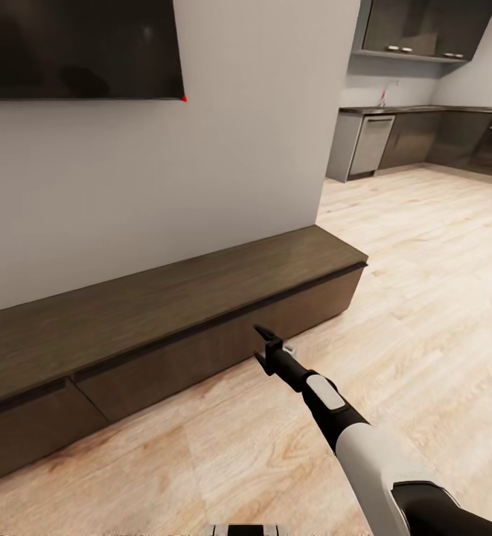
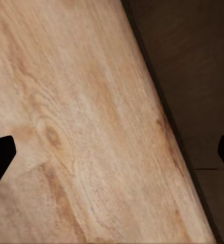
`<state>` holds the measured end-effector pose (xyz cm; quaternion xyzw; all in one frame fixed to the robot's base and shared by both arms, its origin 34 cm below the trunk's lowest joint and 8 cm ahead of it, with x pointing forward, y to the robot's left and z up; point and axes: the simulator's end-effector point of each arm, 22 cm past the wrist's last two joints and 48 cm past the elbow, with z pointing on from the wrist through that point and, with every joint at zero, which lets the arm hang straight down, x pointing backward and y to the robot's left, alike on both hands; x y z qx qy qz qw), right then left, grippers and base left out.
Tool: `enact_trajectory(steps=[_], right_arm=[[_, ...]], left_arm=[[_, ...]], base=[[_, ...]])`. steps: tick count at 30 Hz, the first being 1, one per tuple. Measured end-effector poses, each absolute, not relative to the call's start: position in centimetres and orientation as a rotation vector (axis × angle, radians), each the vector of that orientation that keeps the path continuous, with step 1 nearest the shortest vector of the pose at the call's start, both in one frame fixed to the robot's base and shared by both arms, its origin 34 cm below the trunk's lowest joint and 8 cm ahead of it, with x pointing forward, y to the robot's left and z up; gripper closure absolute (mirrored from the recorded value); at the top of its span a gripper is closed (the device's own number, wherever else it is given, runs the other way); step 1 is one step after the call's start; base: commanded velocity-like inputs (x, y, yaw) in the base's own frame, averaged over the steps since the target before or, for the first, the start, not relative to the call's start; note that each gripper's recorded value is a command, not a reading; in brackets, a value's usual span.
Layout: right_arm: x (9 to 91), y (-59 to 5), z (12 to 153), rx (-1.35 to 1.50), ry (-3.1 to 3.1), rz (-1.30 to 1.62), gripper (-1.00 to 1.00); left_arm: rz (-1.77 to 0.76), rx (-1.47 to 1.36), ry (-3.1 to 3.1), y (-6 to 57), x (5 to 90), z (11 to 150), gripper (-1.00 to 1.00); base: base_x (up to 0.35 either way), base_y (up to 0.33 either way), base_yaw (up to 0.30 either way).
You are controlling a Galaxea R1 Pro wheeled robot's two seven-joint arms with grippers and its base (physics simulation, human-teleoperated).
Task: Place each of the two pumpkins and all three candles from the living room inside a cabinet in the living room (use any cabinet), then make sure every cabinet is closed, and position the cauldron so it is next to a table in the living room.
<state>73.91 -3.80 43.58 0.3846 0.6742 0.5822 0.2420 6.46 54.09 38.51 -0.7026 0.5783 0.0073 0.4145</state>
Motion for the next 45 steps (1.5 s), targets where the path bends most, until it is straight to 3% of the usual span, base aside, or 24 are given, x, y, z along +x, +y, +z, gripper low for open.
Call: enact_trajectory(steps=[10,26,35,45], right_arm=[[73.7,-3.7,40.7,1.096,1.905,1.557,-1.00],[74.1,-3.1,40.3,1.057,1.952,1.606,-1.00],[74.0,-3.8,38.2,1.110,1.950,1.604,-1.00],[76.1,-10.3,36.9,1.267,1.794,1.547,-1.00]], left_arm=[[0.028,-1.749,1.441,54.8,5.6,40.2,-1.00],[0.073,-1.762,1.477,54.7,4.9,40.2,-1.00],[0.105,-1.769,1.501,54.7,4.6,40.2,-1.00],[0.191,-1.792,1.478,55.6,2.2,41.4,-1.00]], base=[[0.000,0.000,0.010],[0.000,0.000,0.226],[0.000,0.000,0.049],[0.000,0.000,0.000]])
